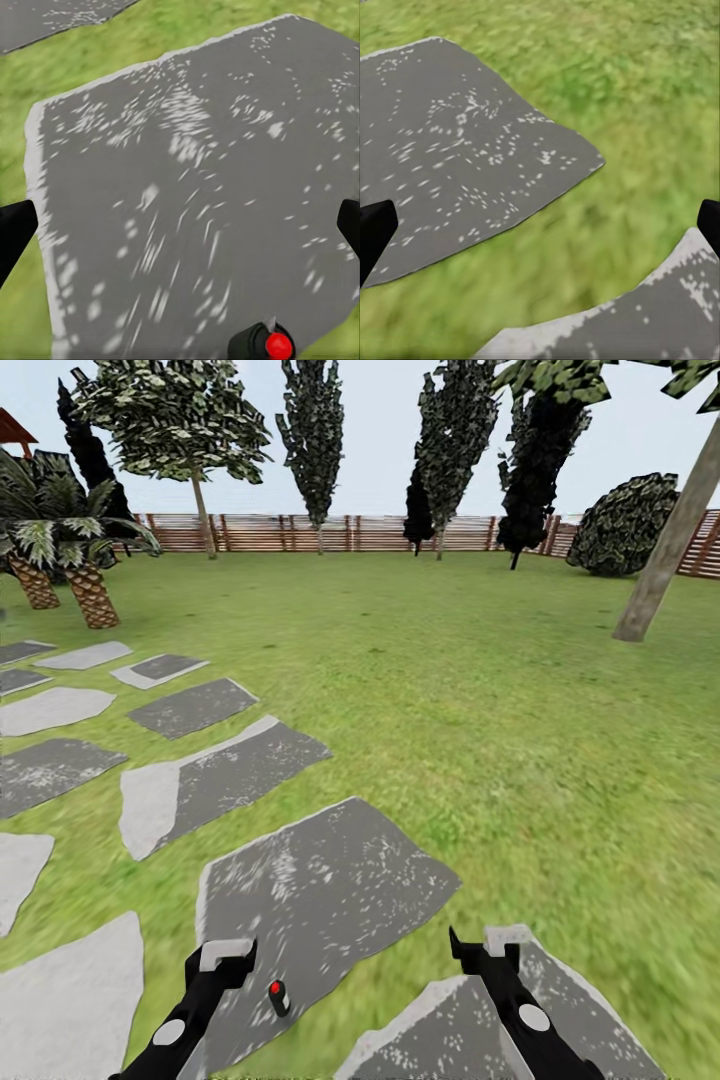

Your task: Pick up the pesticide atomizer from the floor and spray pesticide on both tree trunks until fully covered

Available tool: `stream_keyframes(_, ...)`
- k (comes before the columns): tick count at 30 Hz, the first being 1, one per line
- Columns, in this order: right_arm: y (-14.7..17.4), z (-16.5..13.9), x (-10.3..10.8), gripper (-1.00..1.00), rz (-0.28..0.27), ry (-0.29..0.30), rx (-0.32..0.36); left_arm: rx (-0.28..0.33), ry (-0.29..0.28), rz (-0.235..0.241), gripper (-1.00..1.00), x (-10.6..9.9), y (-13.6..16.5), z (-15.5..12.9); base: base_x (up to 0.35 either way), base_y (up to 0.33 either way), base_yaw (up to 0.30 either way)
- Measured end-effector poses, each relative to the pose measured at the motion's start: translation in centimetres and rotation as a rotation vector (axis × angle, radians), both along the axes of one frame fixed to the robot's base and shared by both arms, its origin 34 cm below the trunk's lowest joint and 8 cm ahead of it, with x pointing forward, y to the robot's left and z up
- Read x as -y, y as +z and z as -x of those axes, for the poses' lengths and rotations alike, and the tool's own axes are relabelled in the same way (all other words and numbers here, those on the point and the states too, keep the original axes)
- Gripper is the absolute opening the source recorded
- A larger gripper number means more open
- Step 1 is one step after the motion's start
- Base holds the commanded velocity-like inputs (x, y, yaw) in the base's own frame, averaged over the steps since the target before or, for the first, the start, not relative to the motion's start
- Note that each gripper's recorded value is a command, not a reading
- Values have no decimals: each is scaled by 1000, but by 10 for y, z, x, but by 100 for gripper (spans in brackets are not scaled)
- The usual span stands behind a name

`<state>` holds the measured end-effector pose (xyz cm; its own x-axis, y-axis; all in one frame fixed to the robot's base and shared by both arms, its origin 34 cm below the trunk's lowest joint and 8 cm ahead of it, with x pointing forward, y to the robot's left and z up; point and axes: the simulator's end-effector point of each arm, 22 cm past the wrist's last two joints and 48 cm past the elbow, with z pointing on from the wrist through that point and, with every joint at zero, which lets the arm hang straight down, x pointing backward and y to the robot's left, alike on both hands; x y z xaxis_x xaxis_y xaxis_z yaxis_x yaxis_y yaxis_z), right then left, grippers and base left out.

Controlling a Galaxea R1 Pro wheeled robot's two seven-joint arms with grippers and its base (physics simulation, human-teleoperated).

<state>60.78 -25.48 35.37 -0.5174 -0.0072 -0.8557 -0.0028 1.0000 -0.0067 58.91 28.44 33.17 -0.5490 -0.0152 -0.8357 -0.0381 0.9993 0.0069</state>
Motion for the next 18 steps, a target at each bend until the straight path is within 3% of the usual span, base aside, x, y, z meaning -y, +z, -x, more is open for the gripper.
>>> stream_keyframes(18,-55,17,0,100,0,1,-28,-28,-2,-1,100,0,-54,17,0,0,63)
